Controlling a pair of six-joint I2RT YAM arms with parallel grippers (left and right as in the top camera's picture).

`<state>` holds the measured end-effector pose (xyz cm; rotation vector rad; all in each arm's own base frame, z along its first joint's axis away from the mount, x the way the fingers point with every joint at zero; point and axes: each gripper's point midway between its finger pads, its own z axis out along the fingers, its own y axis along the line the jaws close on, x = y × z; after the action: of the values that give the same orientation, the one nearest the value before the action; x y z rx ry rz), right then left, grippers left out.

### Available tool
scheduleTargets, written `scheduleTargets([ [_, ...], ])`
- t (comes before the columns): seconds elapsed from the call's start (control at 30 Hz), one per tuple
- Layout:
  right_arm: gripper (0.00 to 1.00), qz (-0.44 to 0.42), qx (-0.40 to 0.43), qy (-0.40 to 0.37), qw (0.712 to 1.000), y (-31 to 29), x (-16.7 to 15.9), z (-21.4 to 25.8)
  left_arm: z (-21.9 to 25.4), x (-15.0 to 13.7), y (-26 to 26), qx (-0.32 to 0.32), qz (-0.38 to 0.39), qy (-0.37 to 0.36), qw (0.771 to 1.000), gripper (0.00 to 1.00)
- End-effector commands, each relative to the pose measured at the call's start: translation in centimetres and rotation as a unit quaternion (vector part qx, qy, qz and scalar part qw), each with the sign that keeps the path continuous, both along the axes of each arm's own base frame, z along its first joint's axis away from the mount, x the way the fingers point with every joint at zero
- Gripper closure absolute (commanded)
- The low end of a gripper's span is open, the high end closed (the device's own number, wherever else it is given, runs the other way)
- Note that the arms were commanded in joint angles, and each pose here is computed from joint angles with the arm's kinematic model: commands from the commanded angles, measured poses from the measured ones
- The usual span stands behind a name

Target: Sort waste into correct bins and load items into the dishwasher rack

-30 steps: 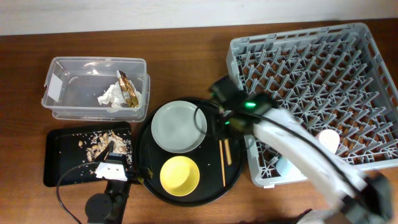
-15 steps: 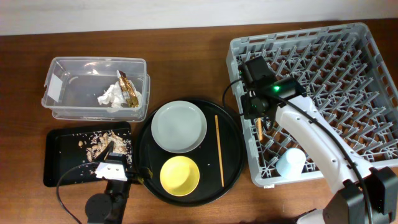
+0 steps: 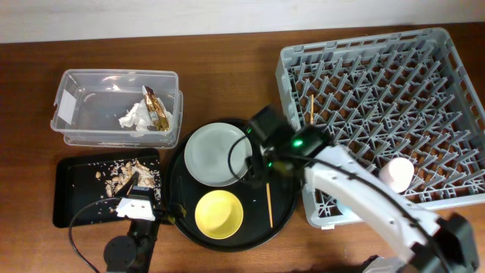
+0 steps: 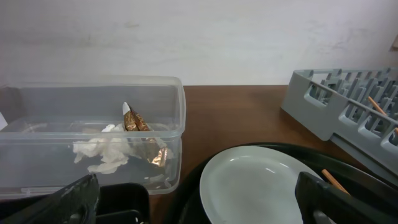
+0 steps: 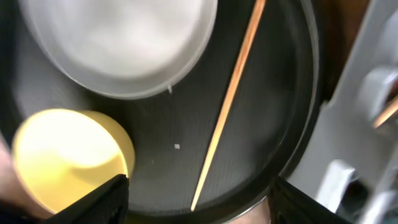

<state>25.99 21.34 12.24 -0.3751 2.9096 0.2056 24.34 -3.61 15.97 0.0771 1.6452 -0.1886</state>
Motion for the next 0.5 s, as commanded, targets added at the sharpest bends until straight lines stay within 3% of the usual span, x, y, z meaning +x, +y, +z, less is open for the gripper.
scheduleTargets([
  [0.0,0.36,-0.085,-0.06,0.021,0.994,-2.1,-0.2,-4.4,-0.1,0.0,0.0,0.006,-0.001,-0.003,1.0,0.01],
  [0.47,0.65,-0.071,-0.117,0.102,0.985,-2.6,-1.8,-13.0,-0.1,0.0,0.0,0.006,-0.001,-0.003,1.0,0.01],
])
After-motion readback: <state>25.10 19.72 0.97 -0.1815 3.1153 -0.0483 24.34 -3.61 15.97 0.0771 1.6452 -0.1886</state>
